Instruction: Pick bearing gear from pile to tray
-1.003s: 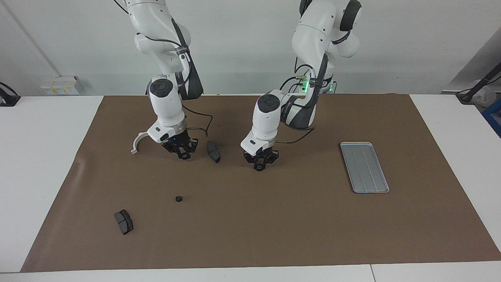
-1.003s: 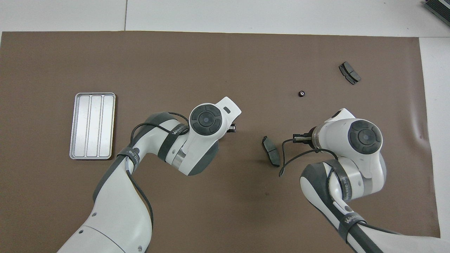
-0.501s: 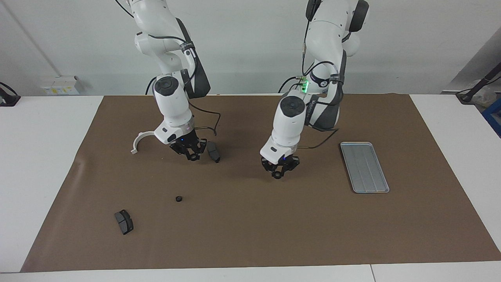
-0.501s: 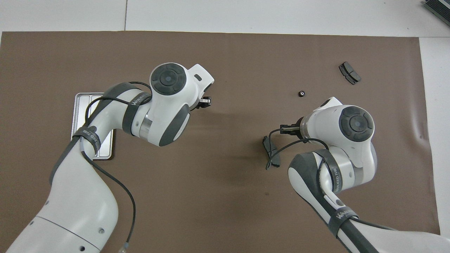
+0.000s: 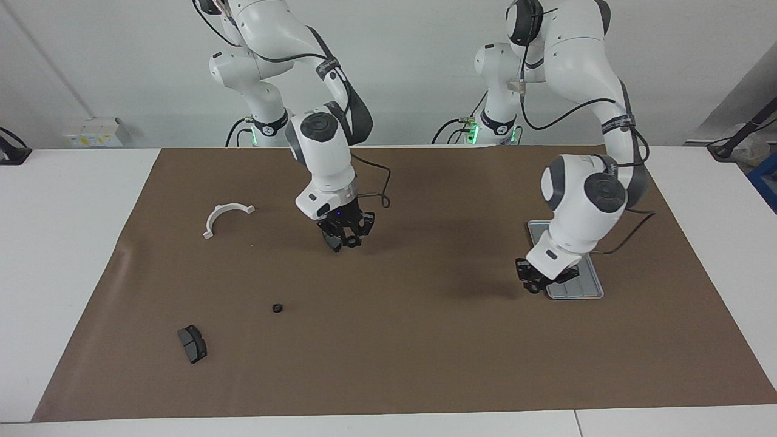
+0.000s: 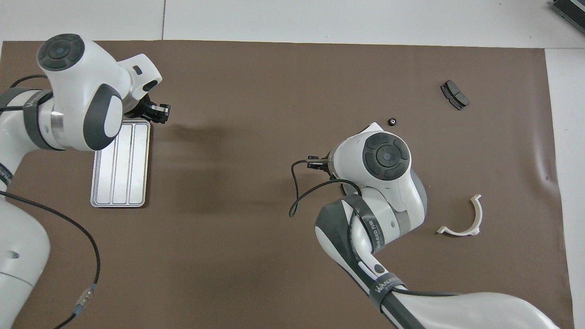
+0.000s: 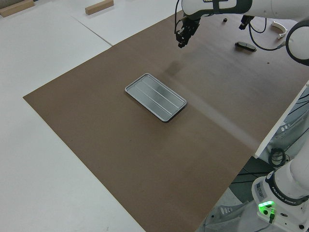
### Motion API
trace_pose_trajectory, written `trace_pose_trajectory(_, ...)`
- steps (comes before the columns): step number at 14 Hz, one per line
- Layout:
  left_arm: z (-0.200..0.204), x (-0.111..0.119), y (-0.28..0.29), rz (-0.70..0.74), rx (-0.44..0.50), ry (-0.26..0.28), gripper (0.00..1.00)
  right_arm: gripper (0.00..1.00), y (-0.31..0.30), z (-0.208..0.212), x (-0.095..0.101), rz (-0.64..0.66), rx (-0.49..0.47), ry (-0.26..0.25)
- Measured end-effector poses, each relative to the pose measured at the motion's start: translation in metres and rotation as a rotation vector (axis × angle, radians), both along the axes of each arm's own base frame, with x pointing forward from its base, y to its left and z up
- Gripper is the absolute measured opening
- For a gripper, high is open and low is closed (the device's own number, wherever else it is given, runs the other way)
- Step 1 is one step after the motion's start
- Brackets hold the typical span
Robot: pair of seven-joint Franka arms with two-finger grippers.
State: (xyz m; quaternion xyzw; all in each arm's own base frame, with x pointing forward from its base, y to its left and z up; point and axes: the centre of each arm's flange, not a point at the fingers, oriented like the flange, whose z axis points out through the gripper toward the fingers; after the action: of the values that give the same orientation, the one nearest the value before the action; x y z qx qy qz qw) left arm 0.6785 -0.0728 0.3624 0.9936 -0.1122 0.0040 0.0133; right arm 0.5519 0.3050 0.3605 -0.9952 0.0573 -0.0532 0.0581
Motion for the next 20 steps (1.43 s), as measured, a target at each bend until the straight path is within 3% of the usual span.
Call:
trace_pose_trajectory(4,-0.022,-0.018,0.081,-0.102,-0.014,0.042,0.35,0.35,0.070,-0.014,0.014,-0.056,-0.039,0.006)
trace_pose_trajectory(6,-0.036,-0.031,0.089,-0.115,-0.014,0.039,0.35,0.35,0.089,-0.027,0.020,-0.074,-0.048,0.013)
trace_pose_trajectory(9,-0.046,-0.042,0.083,-0.124,-0.017,0.032,0.37,0.35,0.117,-0.050,0.010,-0.085,-0.056,0.032)
trace_pose_trajectory(11,-0.042,-0.041,0.081,-0.126,-0.016,0.015,0.56,0.35,0.122,-0.051,0.007,-0.084,-0.055,0.031)
trace_pose_trajectory(13,-0.030,-0.036,0.077,-0.130,-0.018,-0.010,0.82,0.35,0.122,-0.055,0.006,-0.084,-0.058,0.034)
trace_pose_trajectory(15,-0.014,-0.029,0.062,-0.065,-0.058,-0.042,1.00,0.35,0.120,-0.061,0.005,-0.084,-0.059,0.035)
trace_pose_trajectory(17,-0.003,-0.026,0.015,0.028,-0.083,-0.053,1.00,0.35,0.119,-0.066,0.003,-0.085,-0.064,0.041)
trace_pose_trajectory(18,-0.001,-0.028,-0.017,0.066,-0.088,-0.051,1.00,0.40,0.118,-0.066,0.004,-0.086,-0.064,0.040)
trace_pose_trajectory(20,0.003,-0.037,-0.078,0.118,-0.097,-0.044,1.00,0.61,0.114,-0.063,0.009,-0.094,-0.059,0.031)
